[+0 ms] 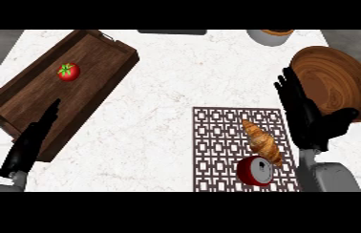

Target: Pick the can from the placemat and place it in the bowl

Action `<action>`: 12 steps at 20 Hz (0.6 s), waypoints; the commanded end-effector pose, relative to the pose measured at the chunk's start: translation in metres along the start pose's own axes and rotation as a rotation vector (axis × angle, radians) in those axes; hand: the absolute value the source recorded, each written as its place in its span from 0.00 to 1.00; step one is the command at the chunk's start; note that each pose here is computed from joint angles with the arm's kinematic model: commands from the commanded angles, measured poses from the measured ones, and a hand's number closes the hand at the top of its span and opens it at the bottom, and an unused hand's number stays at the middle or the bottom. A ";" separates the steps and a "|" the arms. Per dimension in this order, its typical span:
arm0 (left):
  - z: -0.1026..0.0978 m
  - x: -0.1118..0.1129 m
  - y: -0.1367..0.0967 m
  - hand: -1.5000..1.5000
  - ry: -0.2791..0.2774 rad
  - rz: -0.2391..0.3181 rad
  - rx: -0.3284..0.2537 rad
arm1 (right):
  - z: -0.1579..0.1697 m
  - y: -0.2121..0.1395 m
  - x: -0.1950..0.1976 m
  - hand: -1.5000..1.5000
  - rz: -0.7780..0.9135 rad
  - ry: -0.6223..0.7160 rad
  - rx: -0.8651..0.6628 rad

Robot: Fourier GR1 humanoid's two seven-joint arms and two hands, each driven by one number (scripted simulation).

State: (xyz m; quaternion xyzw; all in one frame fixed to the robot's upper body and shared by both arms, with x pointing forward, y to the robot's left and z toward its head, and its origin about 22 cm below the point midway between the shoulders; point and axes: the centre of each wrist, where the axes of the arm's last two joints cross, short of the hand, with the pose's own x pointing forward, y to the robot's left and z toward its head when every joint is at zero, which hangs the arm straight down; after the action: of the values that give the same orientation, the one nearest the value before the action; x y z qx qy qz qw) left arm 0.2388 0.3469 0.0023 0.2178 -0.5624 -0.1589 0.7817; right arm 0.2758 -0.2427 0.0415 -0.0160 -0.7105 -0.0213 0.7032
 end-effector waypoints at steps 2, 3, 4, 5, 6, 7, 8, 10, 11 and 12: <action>-0.002 0.031 -0.031 0.50 -0.153 0.112 -0.096 | 0.005 -0.005 0.024 1.00 0.041 -0.089 0.188; -0.010 0.054 -0.040 0.50 -0.242 0.164 -0.145 | 0.002 0.002 0.025 1.00 0.068 -0.113 0.266; -0.006 0.060 -0.056 0.50 -0.294 0.203 -0.208 | 0.007 0.012 0.030 1.00 0.062 -0.151 0.363; -0.005 0.076 -0.071 0.50 -0.360 0.256 -0.223 | 0.009 0.006 0.039 1.00 0.062 -0.197 0.438; -0.002 0.094 -0.084 0.50 -0.451 0.294 -0.271 | 0.011 0.019 0.045 1.00 0.073 -0.231 0.518; -0.003 0.072 -0.074 0.50 -0.345 0.262 -0.264 | -0.005 -0.031 0.074 1.00 0.648 -0.322 0.367; 0.002 0.084 -0.094 0.50 -0.410 0.332 -0.330 | 0.009 -0.023 0.040 1.00 0.556 -0.245 0.423; 0.004 0.094 -0.083 0.50 -0.451 0.346 -0.377 | 0.029 -0.012 -0.007 0.00 0.285 -0.165 0.476; 0.006 0.101 -0.106 0.50 -0.448 0.353 -0.360 | 0.040 -0.009 -0.023 0.00 0.209 -0.176 0.490; 0.014 0.104 -0.109 0.50 -0.455 0.355 -0.387 | 0.032 -0.014 -0.026 0.00 0.242 -0.199 0.535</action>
State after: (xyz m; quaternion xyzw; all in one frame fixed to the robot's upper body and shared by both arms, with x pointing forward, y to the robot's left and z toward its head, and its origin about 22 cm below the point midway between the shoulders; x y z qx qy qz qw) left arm 0.2628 0.2292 0.0263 -0.0273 -0.6974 -0.1641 0.6971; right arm 0.2544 -0.2524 0.0448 0.0372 -0.7511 0.2298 0.6178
